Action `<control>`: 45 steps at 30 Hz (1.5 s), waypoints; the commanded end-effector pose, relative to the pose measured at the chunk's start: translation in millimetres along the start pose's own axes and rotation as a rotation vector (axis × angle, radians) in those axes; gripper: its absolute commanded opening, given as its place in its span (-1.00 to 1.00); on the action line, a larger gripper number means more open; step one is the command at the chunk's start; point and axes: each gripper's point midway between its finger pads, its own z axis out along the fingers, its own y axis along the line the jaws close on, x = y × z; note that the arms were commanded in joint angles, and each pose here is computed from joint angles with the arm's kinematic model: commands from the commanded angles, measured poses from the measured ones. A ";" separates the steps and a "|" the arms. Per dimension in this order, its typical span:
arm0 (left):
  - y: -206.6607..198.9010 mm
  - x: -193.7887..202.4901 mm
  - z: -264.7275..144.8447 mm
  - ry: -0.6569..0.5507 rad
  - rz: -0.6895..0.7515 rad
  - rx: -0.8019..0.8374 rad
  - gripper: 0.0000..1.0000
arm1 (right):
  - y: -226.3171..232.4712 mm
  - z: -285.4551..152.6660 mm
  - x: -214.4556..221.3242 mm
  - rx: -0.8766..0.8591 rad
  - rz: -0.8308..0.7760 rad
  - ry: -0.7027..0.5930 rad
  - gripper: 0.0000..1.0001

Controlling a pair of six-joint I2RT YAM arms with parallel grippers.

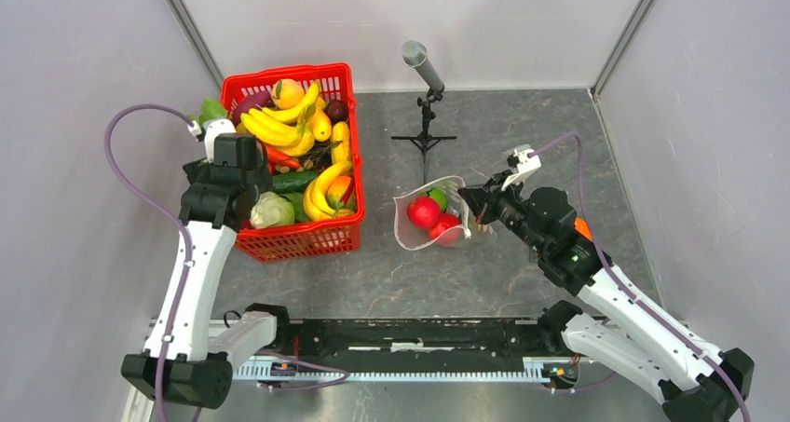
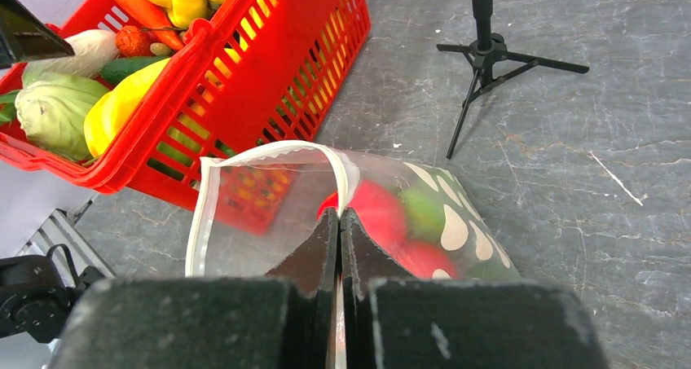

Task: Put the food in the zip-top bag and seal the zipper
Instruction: Adjust the zipper food storage bag at the center of the board, then pick up the fake vegetable from the bin.

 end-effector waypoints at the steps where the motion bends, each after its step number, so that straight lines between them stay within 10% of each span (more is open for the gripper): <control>1: -0.4 14.5 15.2 0.075 -0.046 0.041 1.00 | 12.0 -3.2 -32.9 -0.037 -0.051 -0.081 -0.96; 29: -0.7 -15.1 4.1 -0.062 -0.200 0.200 -0.18 | 8.6 3.7 -19.5 -0.034 -0.022 -0.061 -0.95; 45: -95.5 -60.0 -100.6 -0.160 -0.255 0.949 -0.25 | 5.1 3.0 -11.5 -0.023 0.013 -0.052 -0.95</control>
